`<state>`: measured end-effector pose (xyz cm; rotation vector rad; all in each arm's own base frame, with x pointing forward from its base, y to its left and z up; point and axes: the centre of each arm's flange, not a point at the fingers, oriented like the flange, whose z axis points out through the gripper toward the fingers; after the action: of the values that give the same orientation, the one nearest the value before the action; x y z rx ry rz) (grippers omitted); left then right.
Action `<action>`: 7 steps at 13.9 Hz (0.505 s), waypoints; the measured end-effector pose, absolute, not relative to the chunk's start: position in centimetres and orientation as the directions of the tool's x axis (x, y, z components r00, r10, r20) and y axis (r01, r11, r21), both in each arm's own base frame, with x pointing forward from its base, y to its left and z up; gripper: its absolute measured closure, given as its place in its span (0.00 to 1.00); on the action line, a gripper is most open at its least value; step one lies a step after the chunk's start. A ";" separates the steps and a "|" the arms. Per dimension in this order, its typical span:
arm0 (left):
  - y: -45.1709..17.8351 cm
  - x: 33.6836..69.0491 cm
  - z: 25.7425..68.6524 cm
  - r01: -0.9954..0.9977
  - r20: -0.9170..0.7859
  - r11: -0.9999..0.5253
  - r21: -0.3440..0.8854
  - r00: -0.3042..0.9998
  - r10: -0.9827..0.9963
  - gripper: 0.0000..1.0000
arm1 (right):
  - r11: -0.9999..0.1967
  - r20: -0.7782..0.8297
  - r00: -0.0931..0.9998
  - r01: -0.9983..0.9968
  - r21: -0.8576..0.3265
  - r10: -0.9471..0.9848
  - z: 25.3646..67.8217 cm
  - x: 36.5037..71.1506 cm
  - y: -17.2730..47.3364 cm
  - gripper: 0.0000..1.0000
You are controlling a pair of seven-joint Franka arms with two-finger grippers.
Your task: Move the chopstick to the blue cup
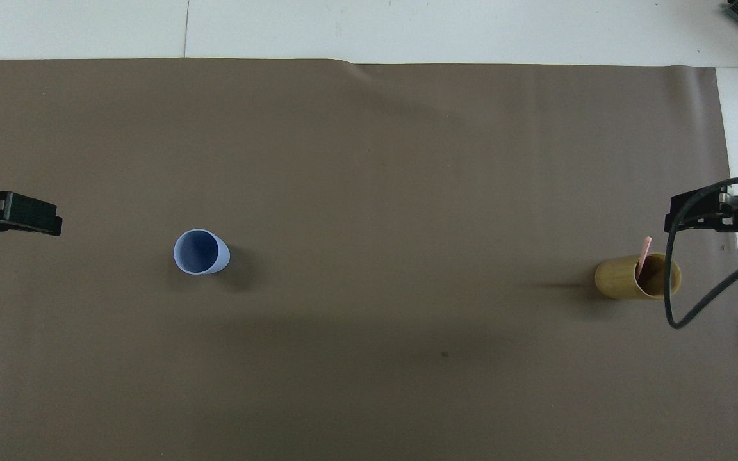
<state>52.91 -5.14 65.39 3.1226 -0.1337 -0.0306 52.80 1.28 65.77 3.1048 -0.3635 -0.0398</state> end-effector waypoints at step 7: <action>-5.3 52.9 65.4 -0.088 -0.019 -0.996 0.023 0.996 -0.088 0.00 | -0.973 -0.024 0.973 -0.231 0.018 -0.231 65.8 52.8 1.3 0.00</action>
<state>52.89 -5.31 65.38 3.1164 -0.1377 -0.0313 52.80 1.28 65.77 3.1048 -0.3635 -0.0398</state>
